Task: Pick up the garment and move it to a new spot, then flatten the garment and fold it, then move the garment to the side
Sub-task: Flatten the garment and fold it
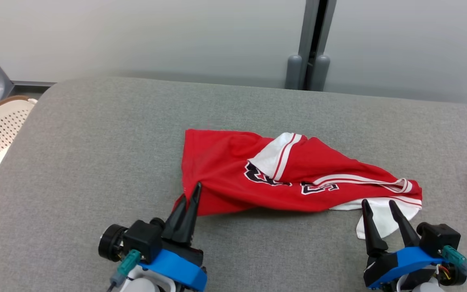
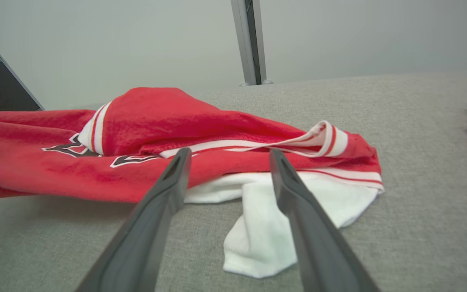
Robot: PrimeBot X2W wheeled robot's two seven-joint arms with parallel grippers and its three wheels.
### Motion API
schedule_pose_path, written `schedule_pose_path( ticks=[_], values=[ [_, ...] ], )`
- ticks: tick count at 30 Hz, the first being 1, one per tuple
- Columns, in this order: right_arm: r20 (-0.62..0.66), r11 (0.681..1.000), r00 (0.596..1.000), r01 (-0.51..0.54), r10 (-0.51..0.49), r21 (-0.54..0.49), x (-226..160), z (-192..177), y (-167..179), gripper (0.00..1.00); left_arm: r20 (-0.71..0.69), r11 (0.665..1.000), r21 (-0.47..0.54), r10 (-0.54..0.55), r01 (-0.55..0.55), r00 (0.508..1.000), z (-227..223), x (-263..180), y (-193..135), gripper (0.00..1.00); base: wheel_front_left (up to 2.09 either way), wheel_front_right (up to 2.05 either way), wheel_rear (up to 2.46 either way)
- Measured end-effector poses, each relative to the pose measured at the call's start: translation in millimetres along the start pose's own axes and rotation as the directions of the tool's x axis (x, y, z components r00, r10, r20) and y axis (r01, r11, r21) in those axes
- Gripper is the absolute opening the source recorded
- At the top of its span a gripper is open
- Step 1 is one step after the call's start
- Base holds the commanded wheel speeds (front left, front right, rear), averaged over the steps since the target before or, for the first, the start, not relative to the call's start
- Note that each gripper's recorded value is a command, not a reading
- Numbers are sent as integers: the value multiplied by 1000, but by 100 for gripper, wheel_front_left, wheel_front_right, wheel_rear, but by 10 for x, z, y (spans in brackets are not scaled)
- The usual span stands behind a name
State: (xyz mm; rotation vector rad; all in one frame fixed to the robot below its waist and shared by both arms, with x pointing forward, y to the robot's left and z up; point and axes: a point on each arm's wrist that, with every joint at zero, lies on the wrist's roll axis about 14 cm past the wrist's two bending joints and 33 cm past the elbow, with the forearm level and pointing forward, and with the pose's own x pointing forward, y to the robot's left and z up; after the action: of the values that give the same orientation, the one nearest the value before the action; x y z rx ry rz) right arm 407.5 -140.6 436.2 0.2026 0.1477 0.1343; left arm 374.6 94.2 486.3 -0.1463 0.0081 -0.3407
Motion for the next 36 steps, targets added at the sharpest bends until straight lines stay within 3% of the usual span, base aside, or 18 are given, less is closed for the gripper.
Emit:
schedule_pose_path(
  ticks=[10,22,30,33,34,35,36],
  values=[
    [-30,1000,1000,-5,6,15,53,-117,10,100,-41,999,-46,-20,18,999,-165,8,-70,0,0,0,0],
    [-48,998,997,57,-57,13,203,-215,-261,100,-219,988,-15,146,-153,965,-771,416,745,0,0,0,0],
    [-36,998,997,63,-63,10,316,-200,-317,100,-275,975,7,216,-223,937,-971,606,1094,0,0,0,0],
    [-39,998,998,57,-57,10,355,-223,-305,100,-279,970,11,235,-241,931,-989,671,1187,33,0,0,0],
    [-42,998,998,55,-55,10,362,-234,-299,100,-280,969,12,241,-248,929,-992,684,1215,83,0,0,0],
    [-42,999,998,52,-52,10,371,-236,-291,100,-282,968,16,246,-252,927,-997,691,1237,100,0,0,0],
    [-42,999,998,50,-50,10,374,-234,-286,100,-287,967,21,248,-253,925,-1008,689,1252,100,0,0,0]
  ],
)
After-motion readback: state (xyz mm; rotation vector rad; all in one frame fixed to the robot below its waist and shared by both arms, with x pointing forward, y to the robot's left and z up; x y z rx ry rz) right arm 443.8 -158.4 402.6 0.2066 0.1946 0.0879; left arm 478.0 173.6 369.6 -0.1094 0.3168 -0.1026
